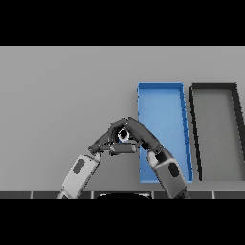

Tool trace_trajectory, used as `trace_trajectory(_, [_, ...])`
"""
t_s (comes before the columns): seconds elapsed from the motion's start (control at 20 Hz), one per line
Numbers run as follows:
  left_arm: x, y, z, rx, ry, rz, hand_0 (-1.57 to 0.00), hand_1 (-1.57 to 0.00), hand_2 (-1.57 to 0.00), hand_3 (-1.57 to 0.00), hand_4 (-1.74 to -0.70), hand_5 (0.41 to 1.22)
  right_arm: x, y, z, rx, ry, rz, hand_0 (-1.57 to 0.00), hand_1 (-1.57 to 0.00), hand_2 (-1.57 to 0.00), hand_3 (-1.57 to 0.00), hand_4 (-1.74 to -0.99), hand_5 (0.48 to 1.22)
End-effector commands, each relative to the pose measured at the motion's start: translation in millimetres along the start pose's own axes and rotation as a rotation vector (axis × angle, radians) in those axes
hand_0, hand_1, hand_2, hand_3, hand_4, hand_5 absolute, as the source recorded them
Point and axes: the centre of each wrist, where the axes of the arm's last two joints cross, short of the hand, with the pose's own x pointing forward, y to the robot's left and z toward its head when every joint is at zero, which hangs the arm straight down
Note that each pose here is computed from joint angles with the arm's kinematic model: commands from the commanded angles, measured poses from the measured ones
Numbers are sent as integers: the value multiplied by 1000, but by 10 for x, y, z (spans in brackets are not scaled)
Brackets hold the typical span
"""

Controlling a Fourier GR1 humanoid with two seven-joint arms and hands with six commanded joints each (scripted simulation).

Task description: Pick up the blue pipe and place it into the blue bin.

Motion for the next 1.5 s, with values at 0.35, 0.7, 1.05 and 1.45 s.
trace_trajectory(0.35, [56, 38, -25, 5, -9, -7, -1571, -1571, -1571, -1428, -1730, 1221, -39, 90, -24, -6, -54, 7, -1523, -1523, -1526, -1484, -1716, 1144])
trace_trajectory(0.7, [60, 82, 72, -13, -2, -97, -935, -858, -827, -746, -1372, 1221, -22, 121, -14, -46, -66, 7, -1561, -1561, -1561, -1553, -1736, 1205])
trace_trajectory(1.05, [72, 94, 55, -29, 81, -131, -195, -179, -173, -156, -996, 770, 16, 193, -9, -64, -40, 19, -1569, -1569, -1569, -1567, -1740, 1218])
trace_trajectory(1.45, [-12, 97, 118, -4, 152, -122, -32, -29, -28, -25, -928, 484, 61, 115, -2, -70, -115, -101, -1571, -1571, -1571, -1570, -1741, 1220])
